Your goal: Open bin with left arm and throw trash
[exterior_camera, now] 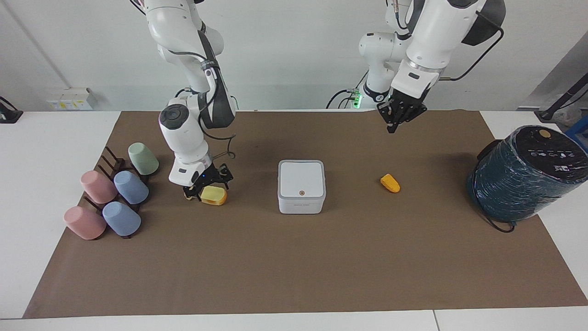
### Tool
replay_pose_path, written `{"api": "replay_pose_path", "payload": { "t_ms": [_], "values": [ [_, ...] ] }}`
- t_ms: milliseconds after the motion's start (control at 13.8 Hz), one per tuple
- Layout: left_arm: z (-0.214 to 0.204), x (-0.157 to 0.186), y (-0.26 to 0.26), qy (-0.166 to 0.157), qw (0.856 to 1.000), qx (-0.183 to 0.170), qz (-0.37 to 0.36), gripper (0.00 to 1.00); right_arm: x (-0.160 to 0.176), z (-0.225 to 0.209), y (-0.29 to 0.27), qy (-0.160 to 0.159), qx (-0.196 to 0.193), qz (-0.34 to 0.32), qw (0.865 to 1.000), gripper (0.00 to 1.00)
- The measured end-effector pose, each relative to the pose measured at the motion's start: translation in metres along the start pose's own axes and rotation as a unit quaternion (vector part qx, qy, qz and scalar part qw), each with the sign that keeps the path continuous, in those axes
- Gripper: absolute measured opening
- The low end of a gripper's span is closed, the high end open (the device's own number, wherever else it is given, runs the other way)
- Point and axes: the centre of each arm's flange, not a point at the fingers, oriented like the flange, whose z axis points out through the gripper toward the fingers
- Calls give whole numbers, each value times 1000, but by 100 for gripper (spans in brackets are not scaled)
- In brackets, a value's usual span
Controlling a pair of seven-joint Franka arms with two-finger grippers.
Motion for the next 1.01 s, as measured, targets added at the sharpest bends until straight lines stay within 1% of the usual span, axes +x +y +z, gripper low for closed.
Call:
{"api": "replay_pose_path", "payload": {
  "t_ms": [72,145,290,435,580,725,870,1014],
  "values": [
    [7,-2,12,3,1000,-8,-22,1,1,0,-2,6,-1,42,999,100],
    [16,-3,24,5,999,-13,-44,1,1,-1,-5,8,0,70,997,100],
    [42,-2,56,7,996,-26,-89,1,-5,5,-6,2,0,99,995,100],
    [79,1,95,13,990,-43,-132,1,-15,17,-3,-5,-2,106,994,100],
    [104,5,120,23,984,-65,-165,1,-23,25,0,-13,-3,109,994,100],
    [110,10,129,32,978,-91,-184,1,-25,28,-1,-14,-3,109,994,100],
    [112,11,133,37,976,-103,-188,1,-25,29,-1,-7,-4,112,994,100],
    [122,12,140,43,975,-111,-188,1,-26,33,-1,-8,-4,113,994,99]
  ]
}}
